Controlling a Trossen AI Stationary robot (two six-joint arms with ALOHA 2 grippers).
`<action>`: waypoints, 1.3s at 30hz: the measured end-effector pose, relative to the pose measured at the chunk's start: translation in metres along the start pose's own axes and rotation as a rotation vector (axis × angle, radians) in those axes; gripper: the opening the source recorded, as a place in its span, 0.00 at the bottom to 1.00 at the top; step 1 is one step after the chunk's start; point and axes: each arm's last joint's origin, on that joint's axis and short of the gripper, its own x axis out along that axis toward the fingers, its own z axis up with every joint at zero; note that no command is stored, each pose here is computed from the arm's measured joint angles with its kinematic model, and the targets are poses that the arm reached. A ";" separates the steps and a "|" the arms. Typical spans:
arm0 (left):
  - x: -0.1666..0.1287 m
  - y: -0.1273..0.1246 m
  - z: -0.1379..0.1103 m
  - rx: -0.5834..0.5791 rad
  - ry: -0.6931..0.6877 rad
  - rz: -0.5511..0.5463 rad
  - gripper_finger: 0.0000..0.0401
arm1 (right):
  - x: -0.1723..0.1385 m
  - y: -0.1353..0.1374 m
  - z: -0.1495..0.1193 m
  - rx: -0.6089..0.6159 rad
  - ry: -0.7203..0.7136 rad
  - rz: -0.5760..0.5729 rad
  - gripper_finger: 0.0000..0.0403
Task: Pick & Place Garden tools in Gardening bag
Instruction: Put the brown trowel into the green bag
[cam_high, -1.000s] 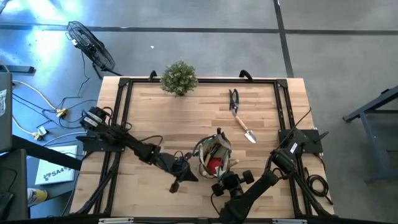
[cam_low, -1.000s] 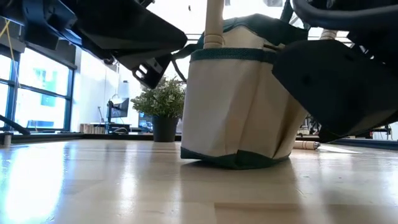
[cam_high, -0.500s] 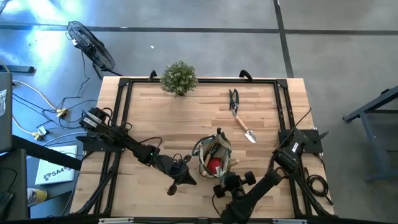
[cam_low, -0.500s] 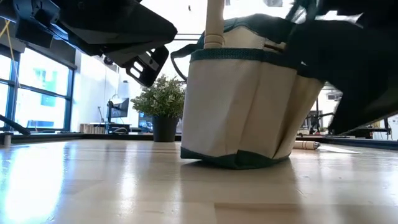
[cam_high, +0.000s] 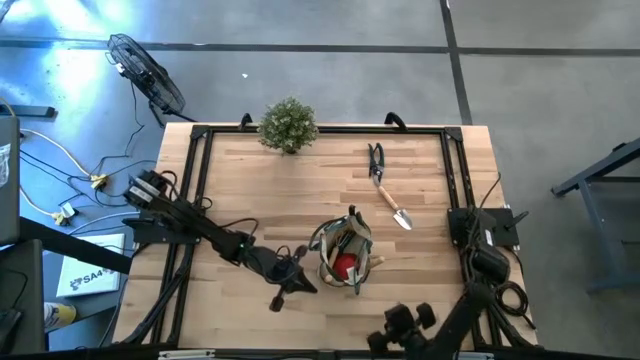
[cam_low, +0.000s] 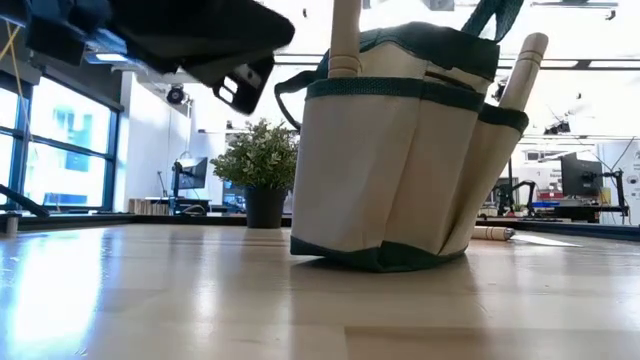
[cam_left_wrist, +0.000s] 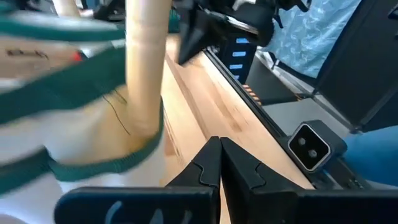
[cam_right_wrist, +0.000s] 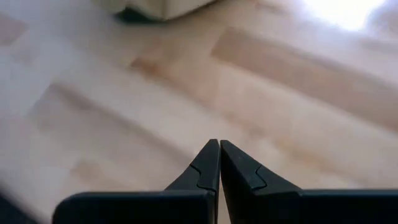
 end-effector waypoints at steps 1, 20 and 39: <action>-0.001 0.000 0.002 0.015 -0.005 0.004 0.00 | -0.002 0.000 -0.004 0.008 0.010 0.025 0.01; -0.052 -0.002 0.040 0.110 0.109 0.077 0.00 | -0.057 0.041 0.007 -0.127 -0.617 0.607 0.01; -0.058 0.003 0.026 0.235 0.284 0.125 0.00 | -0.134 0.020 0.124 -0.260 -0.693 0.583 0.14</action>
